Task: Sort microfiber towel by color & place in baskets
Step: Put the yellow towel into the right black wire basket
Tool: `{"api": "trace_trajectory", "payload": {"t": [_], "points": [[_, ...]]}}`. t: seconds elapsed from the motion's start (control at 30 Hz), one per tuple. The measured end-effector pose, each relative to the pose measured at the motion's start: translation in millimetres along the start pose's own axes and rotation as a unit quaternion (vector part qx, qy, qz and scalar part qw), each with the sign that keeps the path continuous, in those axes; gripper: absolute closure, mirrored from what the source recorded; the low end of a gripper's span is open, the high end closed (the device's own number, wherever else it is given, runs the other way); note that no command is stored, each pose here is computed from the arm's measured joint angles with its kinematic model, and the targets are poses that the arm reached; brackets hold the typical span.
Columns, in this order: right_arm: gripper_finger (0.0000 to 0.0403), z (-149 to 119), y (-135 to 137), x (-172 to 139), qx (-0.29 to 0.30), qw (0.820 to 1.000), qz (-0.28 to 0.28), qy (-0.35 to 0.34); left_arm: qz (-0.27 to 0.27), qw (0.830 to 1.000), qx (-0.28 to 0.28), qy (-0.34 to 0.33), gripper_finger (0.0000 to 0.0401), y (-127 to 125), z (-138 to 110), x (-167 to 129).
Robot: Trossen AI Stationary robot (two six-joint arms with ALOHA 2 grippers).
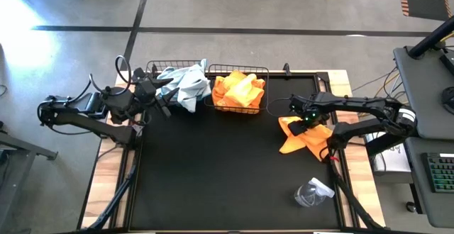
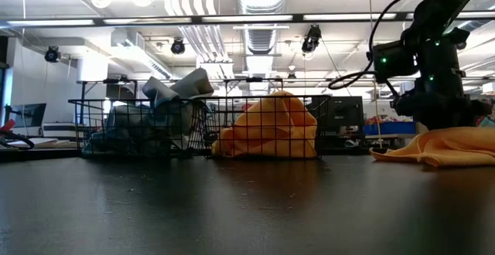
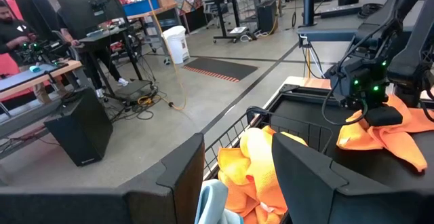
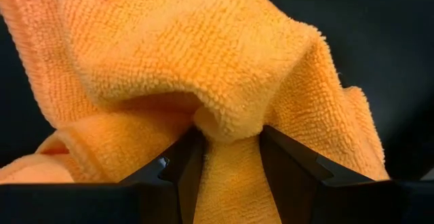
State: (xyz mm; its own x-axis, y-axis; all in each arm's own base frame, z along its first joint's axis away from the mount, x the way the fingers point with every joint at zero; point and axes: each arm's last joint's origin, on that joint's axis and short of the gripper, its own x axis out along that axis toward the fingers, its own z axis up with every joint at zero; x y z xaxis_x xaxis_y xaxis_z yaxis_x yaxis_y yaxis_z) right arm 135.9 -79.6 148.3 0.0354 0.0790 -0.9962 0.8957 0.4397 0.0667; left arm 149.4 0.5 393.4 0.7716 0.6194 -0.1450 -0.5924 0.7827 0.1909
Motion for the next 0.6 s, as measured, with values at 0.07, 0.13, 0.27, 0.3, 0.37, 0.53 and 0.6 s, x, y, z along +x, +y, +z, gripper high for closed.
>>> {"api": "trace_trajectory", "payload": {"t": [0.07,0.13,0.27,0.3,0.37,0.53,0.6], "points": [[0.0262,0.1,0.0,0.1,0.0,1.0,0.0,-0.001,0.0,1.0,0.0,0.0,0.0243,0.0,0.0,0.0],[0.0263,0.1,0.0,0.2,0.001,1.0,0.001,-0.001,0.0,1.0,0.0,0.0,0.0243,0.0,0.0,0.0],[0.0279,0.2,0.1,0.3,0.001,1.0,0.001,-0.001,0.0,1.0,0.001,0.0,0.0243,0.0,0.0,0.0],[0.0287,0.2,0.1,0.3,0.001,1.0,0.001,-0.002,0.0,1.0,0.0,0.0,0.0243,0.0,0.0,0.0],[0.0307,0.3,0.2,0.3,0.001,1.0,0.002,-0.002,0.0,1.0,0.0,0.0,0.0243,0.0,0.0,0.0],[0.0365,0.5,0.3,0.3,0.001,1.0,0.003,-0.002,0.0,1.0,0.0,0.0,0.0243,0.0,0.0,0.0],[0.0384,0.5,0.5,0.3,0.001,1.0,0.004,-0.003,0.0,1.0,0.001,0.0,0.0243,0.0,0.0,0.0]]}}
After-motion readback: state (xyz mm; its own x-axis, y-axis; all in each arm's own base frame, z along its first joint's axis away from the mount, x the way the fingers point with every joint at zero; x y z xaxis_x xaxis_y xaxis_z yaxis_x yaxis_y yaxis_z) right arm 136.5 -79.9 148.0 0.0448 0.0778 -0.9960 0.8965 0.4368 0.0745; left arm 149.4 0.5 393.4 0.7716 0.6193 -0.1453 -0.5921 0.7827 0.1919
